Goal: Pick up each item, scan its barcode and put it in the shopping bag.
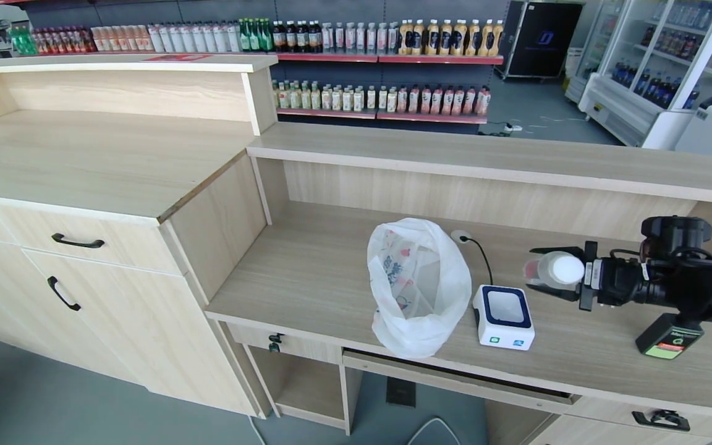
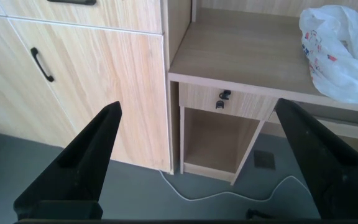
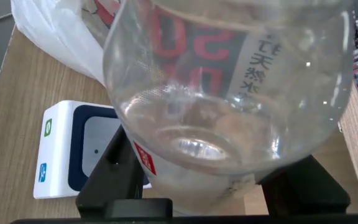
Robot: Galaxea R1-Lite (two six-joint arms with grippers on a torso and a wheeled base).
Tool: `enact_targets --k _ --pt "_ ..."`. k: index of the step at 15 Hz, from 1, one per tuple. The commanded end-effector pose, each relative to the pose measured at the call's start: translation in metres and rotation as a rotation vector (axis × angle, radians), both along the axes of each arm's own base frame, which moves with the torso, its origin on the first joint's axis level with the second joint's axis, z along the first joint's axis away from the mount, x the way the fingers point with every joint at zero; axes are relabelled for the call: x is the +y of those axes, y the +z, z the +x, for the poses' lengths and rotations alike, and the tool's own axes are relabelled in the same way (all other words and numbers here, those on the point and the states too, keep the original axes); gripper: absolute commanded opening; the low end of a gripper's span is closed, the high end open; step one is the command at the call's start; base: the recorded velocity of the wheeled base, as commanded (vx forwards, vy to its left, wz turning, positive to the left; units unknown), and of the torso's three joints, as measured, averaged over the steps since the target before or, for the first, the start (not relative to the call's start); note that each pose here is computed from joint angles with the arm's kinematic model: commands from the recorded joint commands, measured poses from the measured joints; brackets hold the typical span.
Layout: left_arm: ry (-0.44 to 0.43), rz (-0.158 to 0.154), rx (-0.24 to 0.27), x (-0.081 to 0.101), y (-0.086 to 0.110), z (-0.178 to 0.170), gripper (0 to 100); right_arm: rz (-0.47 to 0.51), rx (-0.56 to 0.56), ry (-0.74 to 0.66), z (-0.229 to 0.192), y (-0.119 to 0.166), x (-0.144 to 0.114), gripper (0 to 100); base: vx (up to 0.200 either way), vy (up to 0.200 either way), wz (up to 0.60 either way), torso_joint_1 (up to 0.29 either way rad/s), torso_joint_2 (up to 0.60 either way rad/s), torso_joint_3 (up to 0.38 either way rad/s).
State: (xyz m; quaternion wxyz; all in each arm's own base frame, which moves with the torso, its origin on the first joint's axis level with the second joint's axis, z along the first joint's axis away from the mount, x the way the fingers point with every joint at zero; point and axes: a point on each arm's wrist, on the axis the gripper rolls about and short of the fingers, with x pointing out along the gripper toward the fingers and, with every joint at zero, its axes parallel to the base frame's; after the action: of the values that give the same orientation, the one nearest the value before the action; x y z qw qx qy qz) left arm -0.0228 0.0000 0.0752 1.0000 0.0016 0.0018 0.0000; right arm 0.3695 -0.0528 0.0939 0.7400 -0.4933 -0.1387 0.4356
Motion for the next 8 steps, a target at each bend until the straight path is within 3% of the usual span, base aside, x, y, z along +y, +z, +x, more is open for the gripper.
enact_targets --k 1,8 --pt "0.000 0.000 -0.001 0.000 0.000 0.000 100 -0.003 0.007 0.008 0.005 -0.008 0.002 0 0.000 0.000 0.00 0.000 0.00 0.000" --pt "0.000 0.000 -0.001 0.000 0.000 0.000 100 -0.038 -0.014 0.031 0.011 -0.024 0.003 0 0.000 0.000 0.00 0.000 0.00 0.000"
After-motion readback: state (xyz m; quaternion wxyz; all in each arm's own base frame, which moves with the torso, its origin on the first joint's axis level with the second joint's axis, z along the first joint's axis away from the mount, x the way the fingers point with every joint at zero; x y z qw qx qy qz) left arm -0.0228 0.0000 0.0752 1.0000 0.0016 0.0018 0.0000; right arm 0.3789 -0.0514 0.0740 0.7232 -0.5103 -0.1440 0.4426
